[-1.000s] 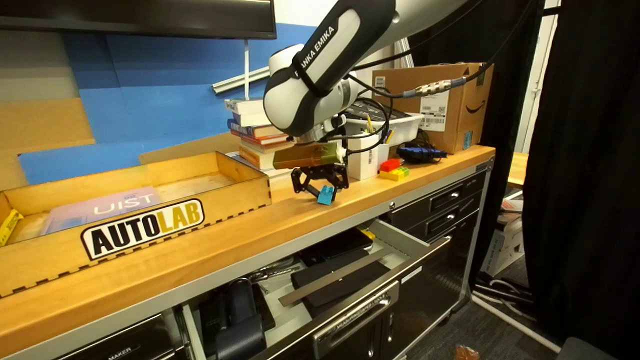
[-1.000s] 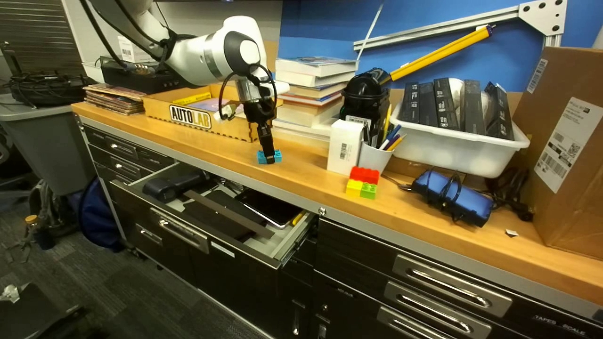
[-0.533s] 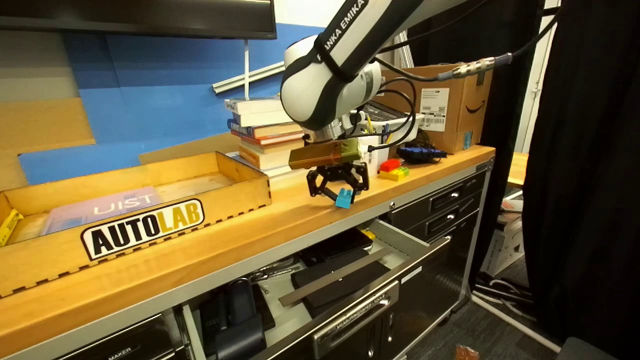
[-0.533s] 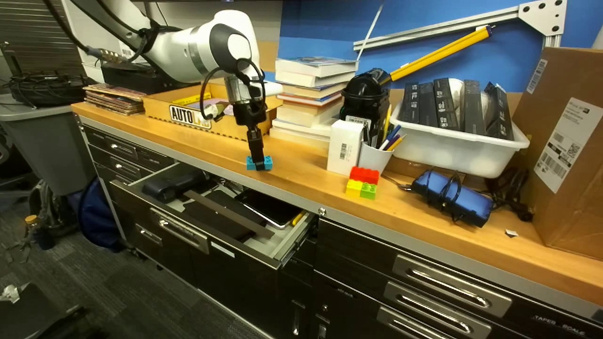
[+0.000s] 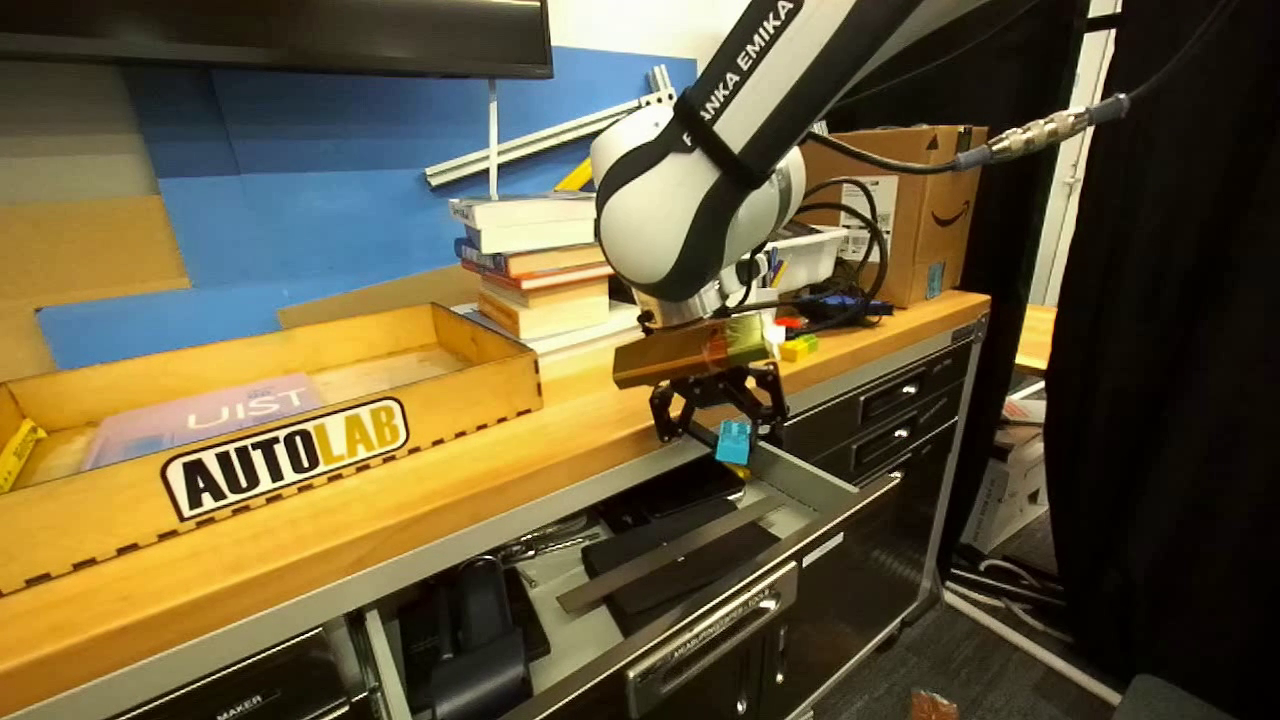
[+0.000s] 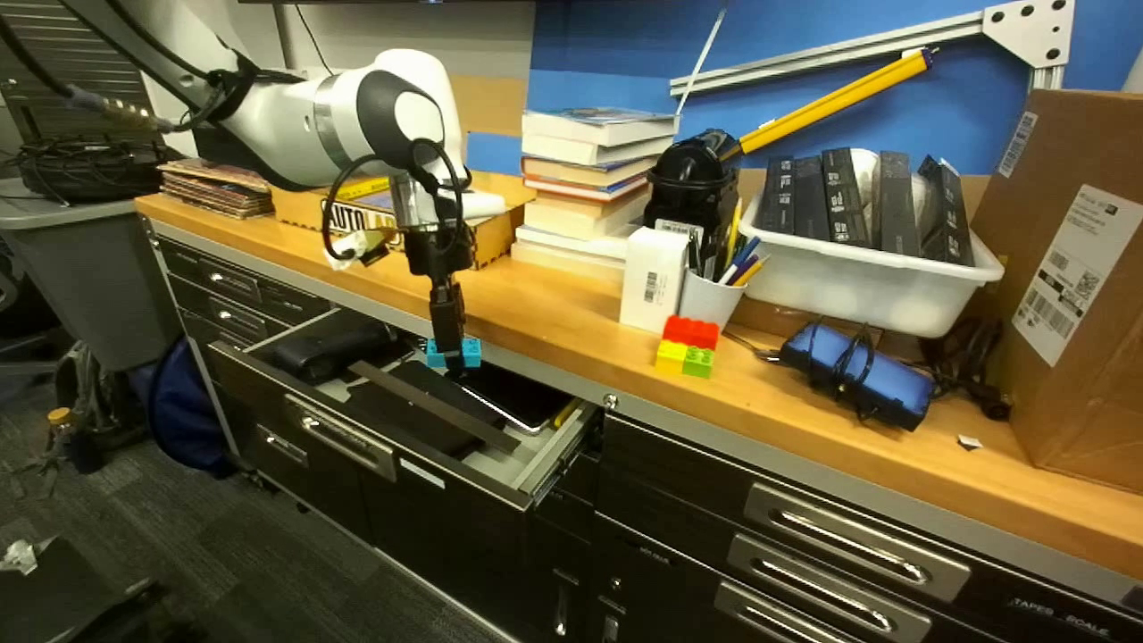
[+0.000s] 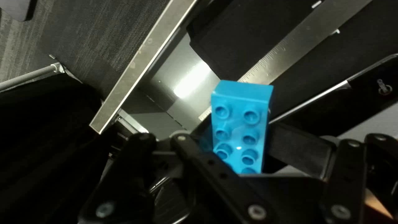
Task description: Put the blue block in the drawer, then close it
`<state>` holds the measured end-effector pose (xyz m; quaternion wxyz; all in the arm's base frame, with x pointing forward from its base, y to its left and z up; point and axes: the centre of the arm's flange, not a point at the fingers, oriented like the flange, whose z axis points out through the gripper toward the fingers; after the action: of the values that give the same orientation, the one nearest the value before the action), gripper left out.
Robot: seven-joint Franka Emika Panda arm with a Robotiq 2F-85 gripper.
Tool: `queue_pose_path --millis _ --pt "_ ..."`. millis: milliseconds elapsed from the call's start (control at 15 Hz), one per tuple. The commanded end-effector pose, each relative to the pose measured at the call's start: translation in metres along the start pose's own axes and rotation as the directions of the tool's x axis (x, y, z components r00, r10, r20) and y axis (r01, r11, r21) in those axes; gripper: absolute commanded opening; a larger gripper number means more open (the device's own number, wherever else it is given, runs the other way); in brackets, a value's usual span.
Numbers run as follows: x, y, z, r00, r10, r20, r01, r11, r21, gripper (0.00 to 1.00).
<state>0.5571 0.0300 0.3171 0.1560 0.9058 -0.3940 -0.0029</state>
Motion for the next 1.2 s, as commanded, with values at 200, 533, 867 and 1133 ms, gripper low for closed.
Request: queue_pose_path --millis 200,533,867,1133 --pt "-0.03 -0.001 0.026 0.999 -0.044 0.0 0.044 0.999 0.01 0.55" --pt "-0.039 -0.022 0.025 0.998 -0.068 0.011 0.066 0.992 0.107 0.97" --pt "-0.032 0.001 0.009 0.999 -0.03 -0.019 0.032 0.994 0.101 1.0" --pt "-0.026 0.039 0.009 1.0 -0.013 0.006 0.013 0.994 0.106 1.0"
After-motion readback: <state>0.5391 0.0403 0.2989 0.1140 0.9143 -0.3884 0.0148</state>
